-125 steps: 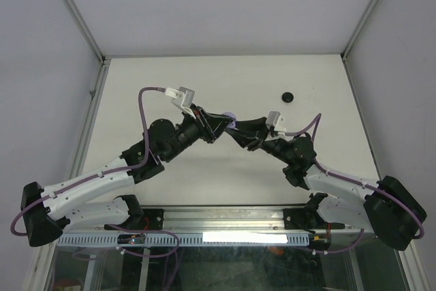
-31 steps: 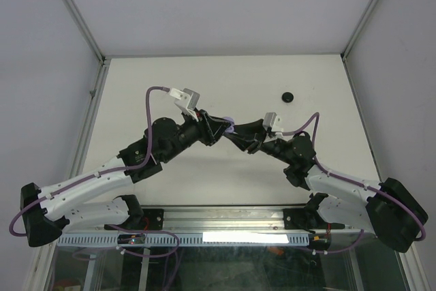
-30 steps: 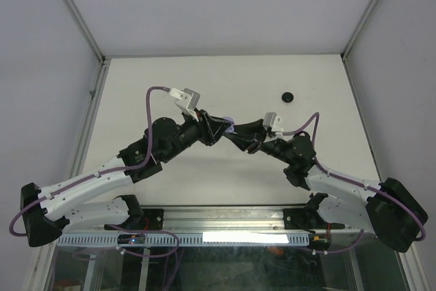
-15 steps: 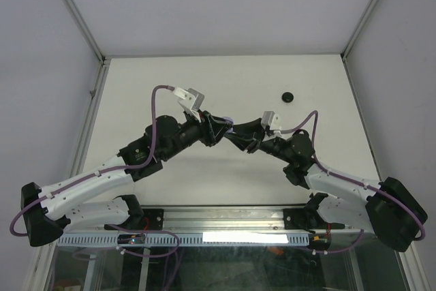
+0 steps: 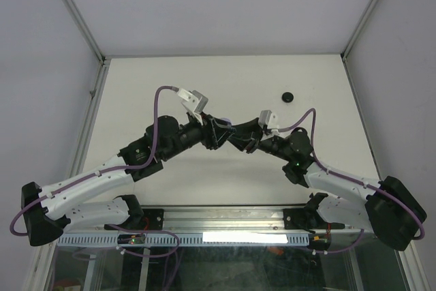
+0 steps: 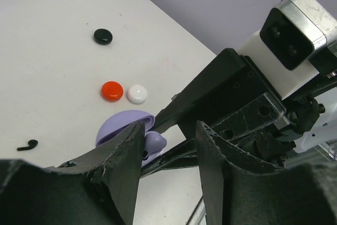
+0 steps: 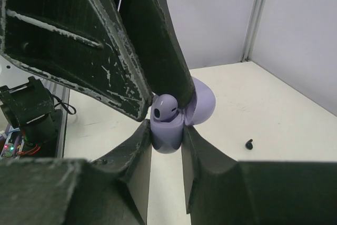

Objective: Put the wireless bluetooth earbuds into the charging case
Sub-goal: Place the earbud in the charging case.

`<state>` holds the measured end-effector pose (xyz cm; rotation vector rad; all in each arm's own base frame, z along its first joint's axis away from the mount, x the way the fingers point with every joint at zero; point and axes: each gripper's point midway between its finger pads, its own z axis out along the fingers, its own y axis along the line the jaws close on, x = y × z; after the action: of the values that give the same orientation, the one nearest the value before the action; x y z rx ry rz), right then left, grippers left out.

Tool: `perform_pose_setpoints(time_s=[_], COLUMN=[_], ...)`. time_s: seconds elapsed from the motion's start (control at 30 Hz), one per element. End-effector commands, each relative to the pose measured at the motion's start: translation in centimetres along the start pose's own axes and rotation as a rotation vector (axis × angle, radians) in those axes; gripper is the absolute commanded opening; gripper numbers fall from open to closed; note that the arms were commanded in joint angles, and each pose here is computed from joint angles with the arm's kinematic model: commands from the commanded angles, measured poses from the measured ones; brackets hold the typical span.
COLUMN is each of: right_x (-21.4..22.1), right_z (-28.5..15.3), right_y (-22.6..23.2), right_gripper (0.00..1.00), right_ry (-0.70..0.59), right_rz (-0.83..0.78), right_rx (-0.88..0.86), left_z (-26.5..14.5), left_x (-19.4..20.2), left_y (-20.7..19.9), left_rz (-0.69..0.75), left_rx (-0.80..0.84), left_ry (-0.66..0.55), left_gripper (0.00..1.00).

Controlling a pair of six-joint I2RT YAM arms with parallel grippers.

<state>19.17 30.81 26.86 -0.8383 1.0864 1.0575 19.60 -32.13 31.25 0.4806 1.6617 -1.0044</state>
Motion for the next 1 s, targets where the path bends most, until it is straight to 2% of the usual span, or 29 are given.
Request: perform_pose_setpoints(time_s=[0.0, 0.27, 0.77, 0.97], right_x=[-3.9, -3.5, -3.5, -3.5], right_z=[1.2, 0.8, 0.7, 0.6], right_y=[1.5, 0.7, 0.5, 0.8], right_gripper=[0.00, 0.00, 0.00, 0.00], right_ry=[-0.103, -0.087, -0.075, -0.081], right_rz=[-0.049, -0.049, -0.051, -0.046], right_rx=[-0.090, -0.036, -0.025, -0.036], left_z=[0.2, -1.0, -2.9, -3.1], left_x=[-1.8, -3.9, -5.6, -6.0], left_y=[-1.5, -1.4, 0.7, 1.6], left_rz=[0.028, 0.024, 0.023, -0.040], left_rx=[0.070, 0.051, -0.086, -0.013], left_ry=[-0.040, -0.096, -0.077, -0.045], left_gripper=[0.46, 0.51, 0.56, 0.64])
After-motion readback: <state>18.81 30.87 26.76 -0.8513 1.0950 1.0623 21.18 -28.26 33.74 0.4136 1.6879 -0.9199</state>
